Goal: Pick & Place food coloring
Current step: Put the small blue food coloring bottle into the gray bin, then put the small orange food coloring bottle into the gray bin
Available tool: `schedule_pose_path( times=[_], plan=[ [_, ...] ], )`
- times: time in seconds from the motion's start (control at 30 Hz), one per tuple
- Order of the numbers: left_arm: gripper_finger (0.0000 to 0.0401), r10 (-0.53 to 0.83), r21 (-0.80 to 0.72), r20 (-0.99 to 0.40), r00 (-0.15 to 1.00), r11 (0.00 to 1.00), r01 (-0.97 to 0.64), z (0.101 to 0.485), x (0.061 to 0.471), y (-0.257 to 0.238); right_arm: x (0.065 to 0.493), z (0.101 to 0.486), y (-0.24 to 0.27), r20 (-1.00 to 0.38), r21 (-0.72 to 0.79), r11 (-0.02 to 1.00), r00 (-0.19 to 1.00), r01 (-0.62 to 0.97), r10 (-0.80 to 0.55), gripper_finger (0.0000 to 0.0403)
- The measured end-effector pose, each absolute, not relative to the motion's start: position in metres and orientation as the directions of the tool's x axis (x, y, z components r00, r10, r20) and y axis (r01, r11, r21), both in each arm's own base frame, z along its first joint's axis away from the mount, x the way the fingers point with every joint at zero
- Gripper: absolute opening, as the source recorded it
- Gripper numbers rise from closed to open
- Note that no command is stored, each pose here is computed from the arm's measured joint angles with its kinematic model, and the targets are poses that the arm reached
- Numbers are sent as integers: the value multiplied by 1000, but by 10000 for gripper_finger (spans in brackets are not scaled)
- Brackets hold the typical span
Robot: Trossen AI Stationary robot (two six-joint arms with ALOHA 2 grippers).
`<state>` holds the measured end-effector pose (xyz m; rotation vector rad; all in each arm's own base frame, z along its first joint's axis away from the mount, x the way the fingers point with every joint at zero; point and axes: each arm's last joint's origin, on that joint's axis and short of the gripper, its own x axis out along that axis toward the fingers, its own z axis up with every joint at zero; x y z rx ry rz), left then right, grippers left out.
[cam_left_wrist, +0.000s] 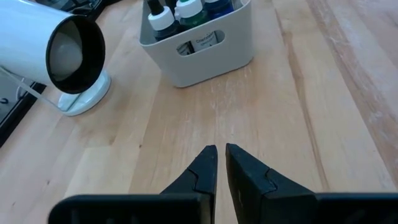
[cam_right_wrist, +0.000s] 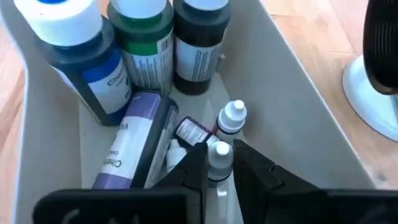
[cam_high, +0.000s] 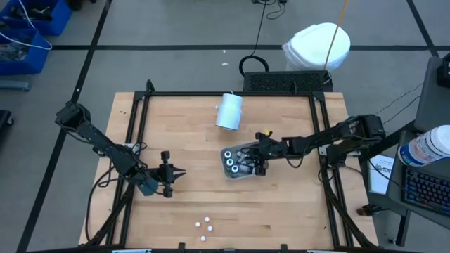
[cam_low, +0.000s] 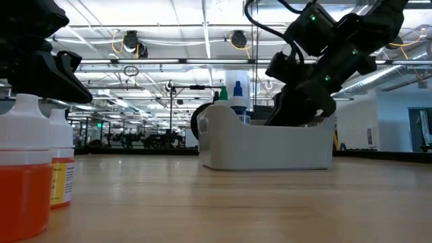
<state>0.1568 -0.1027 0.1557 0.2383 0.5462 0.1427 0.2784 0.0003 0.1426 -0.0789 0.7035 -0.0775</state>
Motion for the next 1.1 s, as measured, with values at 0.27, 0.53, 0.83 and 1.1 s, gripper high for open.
schedule_pose_path(
  times=[0.27,0.53,0.83,1.1],
  plan=[
    [42,196,258,-496,846,963,-72,156,157,-103,279,143,0,-634,-102,993,766,57,-109,84],
    [42,194,251,-491,849,965,-75,156,157,-103,274,156,-1,-606,-113,989,782,97,-146,134],
    [42,194,225,-456,868,969,-99,160,161,-104,228,227,15,-458,-106,994,885,38,-82,90],
    [42,50,23,-384,922,999,-44,173,173,-107,172,205,37,-209,-77,993,975,-90,72,9]
  ],
)
